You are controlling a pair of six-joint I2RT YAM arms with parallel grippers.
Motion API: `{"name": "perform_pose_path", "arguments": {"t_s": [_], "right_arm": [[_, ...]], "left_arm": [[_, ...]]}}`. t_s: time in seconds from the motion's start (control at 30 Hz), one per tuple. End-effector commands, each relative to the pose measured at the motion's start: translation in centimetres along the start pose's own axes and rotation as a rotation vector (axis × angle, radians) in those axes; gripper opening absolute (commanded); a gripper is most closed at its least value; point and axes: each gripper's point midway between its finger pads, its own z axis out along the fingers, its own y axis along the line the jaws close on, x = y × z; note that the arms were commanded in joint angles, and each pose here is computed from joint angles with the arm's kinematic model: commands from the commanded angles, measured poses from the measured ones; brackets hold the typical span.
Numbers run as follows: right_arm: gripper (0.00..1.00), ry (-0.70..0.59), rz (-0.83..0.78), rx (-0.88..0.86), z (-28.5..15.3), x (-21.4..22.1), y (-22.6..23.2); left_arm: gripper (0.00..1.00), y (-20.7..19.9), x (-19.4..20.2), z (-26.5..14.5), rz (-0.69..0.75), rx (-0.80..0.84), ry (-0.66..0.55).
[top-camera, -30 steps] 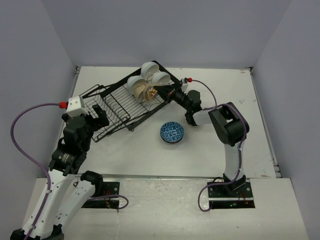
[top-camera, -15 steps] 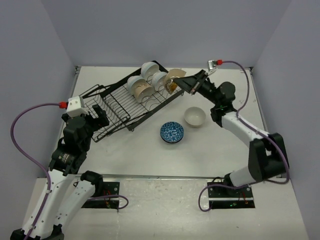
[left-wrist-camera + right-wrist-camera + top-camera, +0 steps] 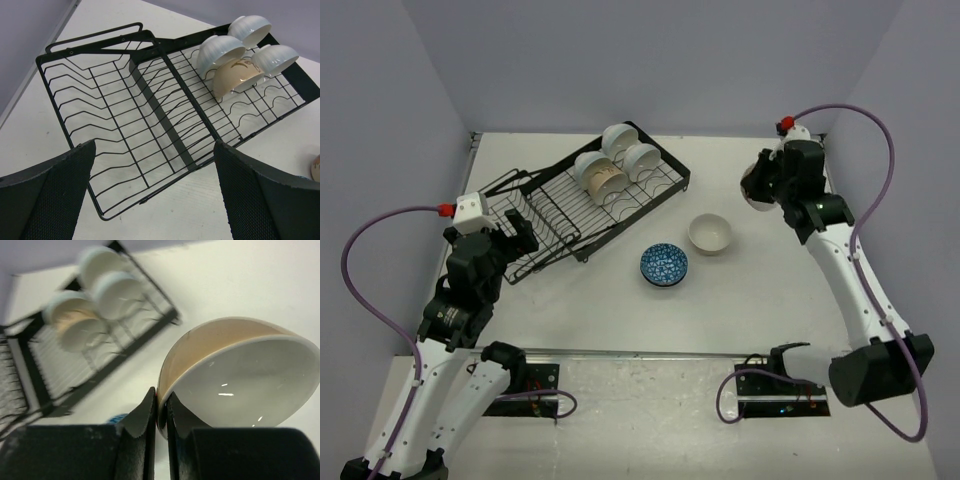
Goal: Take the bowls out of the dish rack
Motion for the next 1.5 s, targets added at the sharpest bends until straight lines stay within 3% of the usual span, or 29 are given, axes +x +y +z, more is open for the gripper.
{"name": "perform_pose_path", "arguments": {"t_s": [0.0, 0.13, 0.3, 0.73, 0.83, 0.97, 1.03, 1.13, 1.27, 1.33, 1.43, 1.47], "right_arm": [[0.00, 0.211, -0.133, 0.320, -0.2, 3.7, -8.0], [0.00, 0.267, -0.164, 0.497, 0.8, 4.9, -12.9], [0.00, 0.477, -0.133, 0.536, 3.5, 9.0, -16.1], [0.00, 0.650, -0.091, 0.597, 7.0, 14.8, -19.0], [0.24, 0.648, -0.104, 0.616, 7.0, 14.7, -18.9], [0.33, 0.624, -0.112, 0.586, 7.0, 14.2, -17.7], [0.46, 0.602, -0.109, 0.555, 6.8, 13.7, -16.8], [0.56, 0.517, -0.105, 0.523, 5.7, 11.4, -14.9], [0.73, 0.339, -0.101, 0.435, 3.8, 6.9, -10.9], [0.78, 0.203, -0.112, 0.304, 3.2, 4.4, -6.4], [0.83, 0.106, -0.093, 0.086, 2.6, 4.6, -0.4], [0.99, -0.003, -0.001, -0.025, 3.0, 2.8, 2.3]], "left_arm": [[1.00, 0.0, 0.0, 0.2, 0.010, 0.004, -0.005], [1.00, 0.2, 0.1, 0.3, 0.013, -0.013, 0.002], [1.00, 0.9, 0.0, 0.3, 0.015, -0.052, -0.007], [1.00, 0.4, 0.4, 0.7, 0.027, -0.035, 0.020], [1.00, 0.4, 0.4, 0.7, 0.029, -0.035, 0.020], [1.00, 0.4, 0.4, 0.7, 0.028, -0.034, 0.018], [1.00, 0.3, 0.6, 0.8, 0.030, -0.026, 0.027], [1.00, -0.5, 1.1, 1.1, 0.044, 0.009, 0.055], [1.00, -1.1, 1.6, 1.5, 0.057, 0.034, 0.084], [1.00, -1.6, 1.6, 1.6, 0.054, 0.053, 0.091], [1.00, -3.2, 2.3, 2.2, 0.051, 0.114, 0.144], [1.00, -3.5, 2.6, 2.4, 0.056, 0.127, 0.163]]}}
